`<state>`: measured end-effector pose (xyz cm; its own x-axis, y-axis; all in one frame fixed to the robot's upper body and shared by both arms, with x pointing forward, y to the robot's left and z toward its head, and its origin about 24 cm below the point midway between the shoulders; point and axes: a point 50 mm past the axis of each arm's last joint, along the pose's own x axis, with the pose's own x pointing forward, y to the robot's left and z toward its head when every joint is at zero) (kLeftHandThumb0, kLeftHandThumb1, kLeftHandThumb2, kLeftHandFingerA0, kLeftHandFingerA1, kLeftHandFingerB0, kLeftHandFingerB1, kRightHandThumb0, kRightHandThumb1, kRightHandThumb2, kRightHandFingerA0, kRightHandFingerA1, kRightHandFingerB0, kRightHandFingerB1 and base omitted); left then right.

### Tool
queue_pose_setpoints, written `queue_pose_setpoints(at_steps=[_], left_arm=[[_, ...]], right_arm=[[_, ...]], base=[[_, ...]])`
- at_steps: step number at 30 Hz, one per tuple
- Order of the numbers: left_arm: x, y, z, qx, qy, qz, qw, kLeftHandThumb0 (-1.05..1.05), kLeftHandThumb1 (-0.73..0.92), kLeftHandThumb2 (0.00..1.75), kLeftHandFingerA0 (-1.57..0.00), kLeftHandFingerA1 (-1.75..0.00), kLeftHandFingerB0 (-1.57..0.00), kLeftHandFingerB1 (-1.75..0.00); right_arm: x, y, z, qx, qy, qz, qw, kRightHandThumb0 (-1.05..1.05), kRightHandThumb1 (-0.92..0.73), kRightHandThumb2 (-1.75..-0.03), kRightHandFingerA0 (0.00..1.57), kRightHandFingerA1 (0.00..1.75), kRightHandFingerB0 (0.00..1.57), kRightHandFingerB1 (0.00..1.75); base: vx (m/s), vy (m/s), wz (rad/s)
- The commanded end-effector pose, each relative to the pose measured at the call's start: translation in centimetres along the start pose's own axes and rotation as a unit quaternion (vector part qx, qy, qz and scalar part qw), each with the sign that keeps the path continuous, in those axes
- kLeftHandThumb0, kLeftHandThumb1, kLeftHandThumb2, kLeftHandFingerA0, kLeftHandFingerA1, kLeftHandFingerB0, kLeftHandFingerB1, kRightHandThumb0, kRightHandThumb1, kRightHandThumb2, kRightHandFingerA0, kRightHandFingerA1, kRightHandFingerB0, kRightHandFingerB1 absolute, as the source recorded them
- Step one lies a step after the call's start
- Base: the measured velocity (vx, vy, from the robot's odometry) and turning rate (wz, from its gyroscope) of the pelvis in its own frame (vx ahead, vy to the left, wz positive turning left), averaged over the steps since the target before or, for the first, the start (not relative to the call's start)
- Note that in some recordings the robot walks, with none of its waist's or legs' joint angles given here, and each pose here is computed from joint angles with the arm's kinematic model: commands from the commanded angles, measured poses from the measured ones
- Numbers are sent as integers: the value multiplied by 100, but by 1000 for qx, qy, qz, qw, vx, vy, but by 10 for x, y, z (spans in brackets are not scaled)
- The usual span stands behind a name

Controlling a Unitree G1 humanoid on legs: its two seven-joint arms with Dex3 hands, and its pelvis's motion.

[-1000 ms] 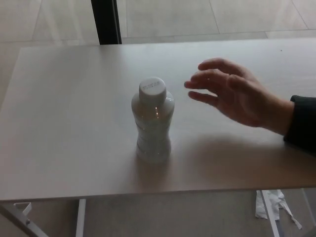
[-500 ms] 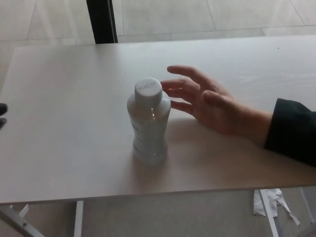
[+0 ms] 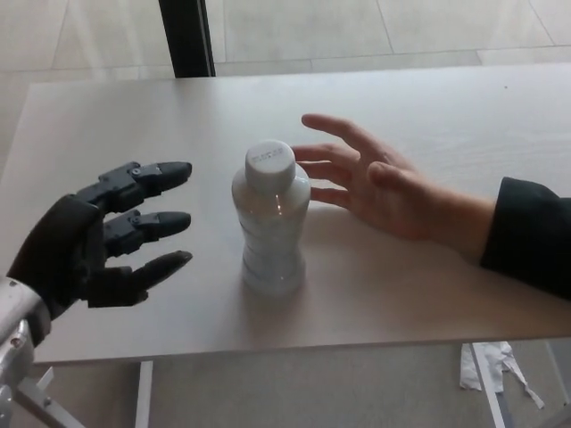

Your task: Pick up a bottle and hand it

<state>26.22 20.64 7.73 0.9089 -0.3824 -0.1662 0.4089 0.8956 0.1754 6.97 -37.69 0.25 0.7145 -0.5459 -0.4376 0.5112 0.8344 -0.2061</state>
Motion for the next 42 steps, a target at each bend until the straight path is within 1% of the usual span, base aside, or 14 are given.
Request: queue_pose_setpoints(at_steps=[1,2,3,4,8,19,20,24,30,31,37,39,40,42], left_arm=[[4,-3,-4,67,54,-22,996,-90,53,57,-17,-47,-17,-33],[5,-4,-4,65,58,-27,996,-40,10,83,-3,-54,0,-50],[8,-6,-3,65,60,-31,996,-88,50,56,-5,-46,-9,-31],[12,-8,-2,67,62,-36,995,-70,38,88,-1,-37,-6,-25],[27,-16,6,88,59,-44,993,-73,41,87,0,-21,-9,-6],[75,-55,12,163,108,5,981,-86,46,93,0,-23,0,0],[76,-58,11,158,111,11,981,-88,48,93,0,-22,0,0],[76,-73,-3,161,142,4,977,-95,56,58,0,0,0,0],[68,-94,-26,138,177,-3,974,-90,51,56,0,0,0,0],[67,-98,-30,154,191,26,969,-99,57,92,0,-11,0,0],[73,-113,-31,182,195,119,956,-94,57,89,0,-23,0,-11],[74,-121,-30,160,179,164,957,-87,54,84,0,-24,0,-7],[75,-124,-29,149,164,189,957,-67,37,70,-23,-77,0,0],[76,-130,-28,133,135,231,954,-60,36,70,-44,-81,0,0]], right_arm=[[1,-3,6,-3,0,-11,1000,-86,-54,-57,45,64,27,52],[2,-3,7,-4,0,-10,1000,-87,-55,-57,46,65,27,52],[3,-2,7,-5,1,-11,1000,-84,-41,-86,42,66,25,57],[3,-2,7,-7,3,-14,1000,-85,-54,-57,44,64,30,53],[3,3,9,-7,6,-12,1000,-92,-44,-88,44,68,26,56],[8,5,11,2,2,-10,1000,-91,-43,-86,43,63,30,56],[9,6,11,-8,0,-8,1000,-87,-53,-58,49,61,32,53],[12,9,11,-8,-2,-4,1000,-85,-40,-86,47,65,29,57],[8,13,15,5,-6,4,1000,-87,-53,-57,47,62,33,54],[9,14,15,12,-12,12,1000,-87,-52,-57,47,62,32,53],[11,18,16,12,-11,14,1000,-87,-42,-87,48,63,27,54],[9,19,17,26,-14,15,999,-86,-52,-56,49,60,34,51],[9,19,18,25,-15,15,999,-87,-52,-56,45,61,33,52],[8,19,19,23,-14,13,1000,-89,-40,-73,46,63,32,54]], base=[[0,0,0],[0,0,0],[0,0,0],[0,0,0],[0,0,0],[0,0,0],[0,0,0],[0,0,0],[0,0,0],[0,0,0],[0,0,0],[0,0,0],[0,0,0],[0,0,0]])
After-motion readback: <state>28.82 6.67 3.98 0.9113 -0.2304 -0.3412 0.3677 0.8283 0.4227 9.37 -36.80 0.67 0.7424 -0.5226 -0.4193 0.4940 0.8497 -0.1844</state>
